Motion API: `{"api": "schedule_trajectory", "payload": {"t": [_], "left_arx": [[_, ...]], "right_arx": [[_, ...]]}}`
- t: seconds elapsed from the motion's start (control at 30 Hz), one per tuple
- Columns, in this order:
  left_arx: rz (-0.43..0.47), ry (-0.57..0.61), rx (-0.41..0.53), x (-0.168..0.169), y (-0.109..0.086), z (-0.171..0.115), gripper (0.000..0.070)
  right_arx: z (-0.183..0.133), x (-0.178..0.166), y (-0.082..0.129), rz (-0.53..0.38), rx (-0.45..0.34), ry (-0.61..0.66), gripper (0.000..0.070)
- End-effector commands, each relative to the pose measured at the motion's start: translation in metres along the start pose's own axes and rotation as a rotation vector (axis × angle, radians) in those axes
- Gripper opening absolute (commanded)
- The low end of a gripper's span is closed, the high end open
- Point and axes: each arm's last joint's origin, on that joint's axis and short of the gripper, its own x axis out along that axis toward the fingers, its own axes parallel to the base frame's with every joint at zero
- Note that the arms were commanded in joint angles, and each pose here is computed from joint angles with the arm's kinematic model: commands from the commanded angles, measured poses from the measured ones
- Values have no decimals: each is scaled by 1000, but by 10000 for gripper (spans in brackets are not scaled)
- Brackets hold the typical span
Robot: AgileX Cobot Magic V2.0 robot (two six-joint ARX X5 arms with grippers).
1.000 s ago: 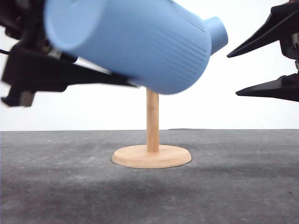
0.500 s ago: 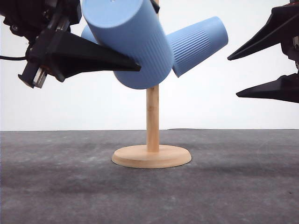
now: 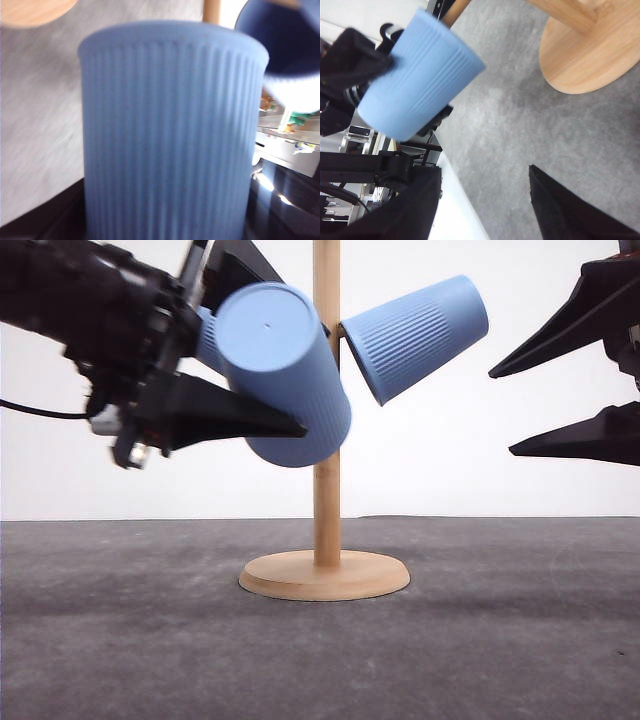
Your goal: Place three cups
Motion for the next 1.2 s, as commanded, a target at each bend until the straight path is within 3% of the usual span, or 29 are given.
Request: {"api": "schedule_trajectory", "payload": {"t": [0.0,0.37,0.5,0.57,0.97,1.17], "left_arx": [[-24,8,15,7,-7,5,434],[13,-22,-60,26,0,35,442],[10,-26,-62,25,1,38,584],[-3,-12,-51,24,-1,38,607],[-16,119,0,24,-2,34,610],[35,194,13,24,5,31,609]], "right_arx": [[2,0,1,-1,-28,-2,351],[1,0,1,-2,-24,0,351],[1,0,1,-2,-24,1,351],[1,0,1,-2,-26,0,351],[0,0,0,-4,-13,8,351],[0,0,0,-5,-14,6,351]]}}
